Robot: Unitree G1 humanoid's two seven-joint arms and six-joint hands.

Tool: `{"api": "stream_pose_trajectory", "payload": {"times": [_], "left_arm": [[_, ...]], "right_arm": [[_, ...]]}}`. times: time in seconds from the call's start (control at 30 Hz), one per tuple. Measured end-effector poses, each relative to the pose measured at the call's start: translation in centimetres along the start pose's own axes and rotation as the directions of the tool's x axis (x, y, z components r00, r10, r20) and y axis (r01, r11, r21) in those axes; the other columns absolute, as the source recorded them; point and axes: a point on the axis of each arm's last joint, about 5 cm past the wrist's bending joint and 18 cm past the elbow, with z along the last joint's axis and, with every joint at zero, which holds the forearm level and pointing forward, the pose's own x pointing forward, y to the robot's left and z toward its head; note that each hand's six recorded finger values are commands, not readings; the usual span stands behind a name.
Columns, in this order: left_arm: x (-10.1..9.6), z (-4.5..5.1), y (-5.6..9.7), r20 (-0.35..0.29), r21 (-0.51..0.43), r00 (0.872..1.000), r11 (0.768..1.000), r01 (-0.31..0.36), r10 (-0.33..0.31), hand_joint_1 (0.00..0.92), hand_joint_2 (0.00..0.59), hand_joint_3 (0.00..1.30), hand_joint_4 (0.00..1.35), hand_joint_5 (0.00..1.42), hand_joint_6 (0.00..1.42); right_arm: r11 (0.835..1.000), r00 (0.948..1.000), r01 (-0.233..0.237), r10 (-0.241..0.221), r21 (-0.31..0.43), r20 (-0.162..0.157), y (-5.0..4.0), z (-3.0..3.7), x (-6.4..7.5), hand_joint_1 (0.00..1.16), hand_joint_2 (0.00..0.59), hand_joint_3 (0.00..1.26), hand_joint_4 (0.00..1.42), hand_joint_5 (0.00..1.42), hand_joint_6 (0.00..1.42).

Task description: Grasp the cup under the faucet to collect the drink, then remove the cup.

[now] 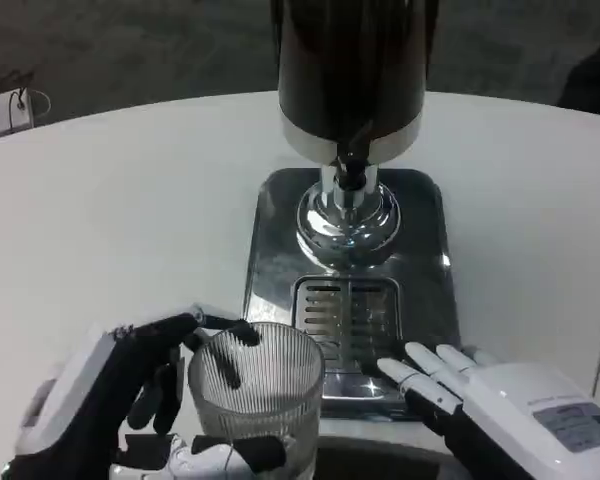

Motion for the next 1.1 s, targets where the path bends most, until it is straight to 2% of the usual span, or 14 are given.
{"api": "stream_pose_trajectory", "payload": {"times": [0.27,0.5,0.77,0.97,1.1], "left_arm": [[2.1,-0.48,-1.1,0.018,0.02,1.0,1.0,-0.022,0.022,0.492,0.0,0.98,1.06,1.29,1.42],[4.3,-1.66,-2.0,-0.003,0.058,0.999,0.998,-0.037,0.037,0.492,0.0,0.98,1.06,1.29,1.42],[7.8,-2.81,-3.1,-0.014,0.126,0.998,0.991,-0.052,0.054,0.492,0.0,0.98,1.06,1.29,1.42],[9.9,-2.78,-3.3,-0.006,0.161,0.998,0.985,-0.063,0.065,0.492,0.0,0.98,1.06,1.29,1.42],[11.0,-2.84,-3.2,-0.022,0.175,0.996,0.982,-0.077,0.082,0.493,0.0,0.98,1.06,1.29,1.42]], "right_arm": [[1.0,0.9999,0.009,-0.009,0.004,-0.009,-0.03,0.1,-0.3,0.49,0.456,0.09,0.0,0.0,0.0],[1.0,0.9995,0.004,-0.004,0.014,-0.033,0.15,-0.08,-0.7,0.49,0.456,0.09,0.0,0.0,0.0],[1.0,0.9996,0.019,-0.018,0.022,-0.021,0.18,-0.32,-1.1,0.49,0.456,0.09,0.0,0.0,0.0],[1.0,0.9998,0.016,-0.016,0.021,-0.014,0.27,-0.44,-1.5,0.49,0.456,0.09,0.0,0.0,0.0],[1.0,0.9999,0.013,-0.013,0.023,0.0,0.35,-0.39,-1.6,0.49,0.456,0.09,0.0,0.0,0.0]]}}
